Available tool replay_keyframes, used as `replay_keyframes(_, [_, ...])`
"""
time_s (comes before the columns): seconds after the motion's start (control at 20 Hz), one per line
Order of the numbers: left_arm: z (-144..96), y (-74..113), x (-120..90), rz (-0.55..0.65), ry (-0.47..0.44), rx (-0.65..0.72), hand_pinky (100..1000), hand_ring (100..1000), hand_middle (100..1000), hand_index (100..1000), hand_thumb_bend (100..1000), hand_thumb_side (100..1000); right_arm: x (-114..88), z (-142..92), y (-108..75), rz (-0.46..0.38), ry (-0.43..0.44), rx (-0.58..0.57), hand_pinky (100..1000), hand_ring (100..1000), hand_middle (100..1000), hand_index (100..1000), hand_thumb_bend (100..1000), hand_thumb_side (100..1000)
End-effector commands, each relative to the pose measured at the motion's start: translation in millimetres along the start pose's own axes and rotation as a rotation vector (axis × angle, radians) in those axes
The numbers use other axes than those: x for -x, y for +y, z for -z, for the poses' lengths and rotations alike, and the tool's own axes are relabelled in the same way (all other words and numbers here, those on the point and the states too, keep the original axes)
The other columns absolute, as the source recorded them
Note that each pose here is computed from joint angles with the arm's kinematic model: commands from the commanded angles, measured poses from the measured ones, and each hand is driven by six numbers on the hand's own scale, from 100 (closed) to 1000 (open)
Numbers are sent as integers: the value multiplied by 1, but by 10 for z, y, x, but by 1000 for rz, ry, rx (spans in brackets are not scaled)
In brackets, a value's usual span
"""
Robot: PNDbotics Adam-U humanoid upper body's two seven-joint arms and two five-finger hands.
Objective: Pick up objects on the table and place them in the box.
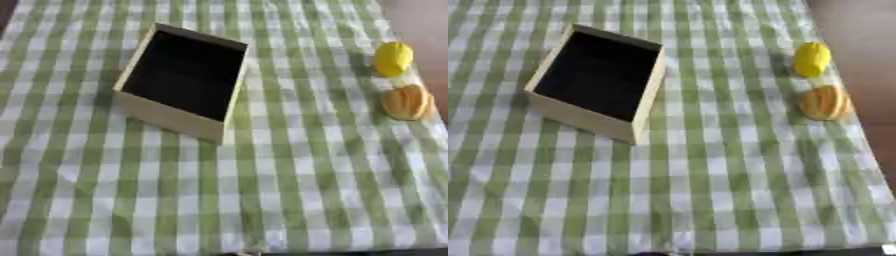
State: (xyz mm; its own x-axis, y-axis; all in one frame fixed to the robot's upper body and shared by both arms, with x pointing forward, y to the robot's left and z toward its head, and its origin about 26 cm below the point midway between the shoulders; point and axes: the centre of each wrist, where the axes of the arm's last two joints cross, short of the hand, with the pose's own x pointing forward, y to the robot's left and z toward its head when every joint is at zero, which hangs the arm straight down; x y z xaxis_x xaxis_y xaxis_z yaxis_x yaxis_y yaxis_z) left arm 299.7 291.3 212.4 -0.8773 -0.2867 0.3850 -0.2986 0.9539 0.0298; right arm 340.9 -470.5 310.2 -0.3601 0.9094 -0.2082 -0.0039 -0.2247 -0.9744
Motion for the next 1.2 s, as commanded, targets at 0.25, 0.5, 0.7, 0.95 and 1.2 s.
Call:
replay_keyframes(0.25, [85, 11, -55, -3, -32, 34, 638, 730, 731, 856, 342, 550, -35, -60, -220, -85, -1, -56, 922, 963, 933, 942, 383, 100])
replay_keyframes(0.5, [84, 2, -55, -10, -29, 34, 637, 730, 732, 856, 342, 552, -190, -6, -211, -101, -85, -57, 920, 960, 928, 944, 387, 100])
replay_keyframes(0.7, [86, -22, -58, -22, -26, 39, 637, 731, 732, 855, 340, 553, -479, 56, -249, -149, -193, -47, 917, 959, 927, 945, 401, 100])
replay_keyframes(0.95, [87, -35, -59, -31, -23, 44, 637, 731, 733, 854, 339, 554, -680, 120, -272, -171, -252, -35, 915, 959, 924, 947, 410, 109])
replay_keyframes(1.2, [86, -45, -60, -38, -21, 45, 637, 731, 733, 854, 338, 555, -769, 178, -281, -161, -293, -27, 917, 960, 921, 950, 412, 104])
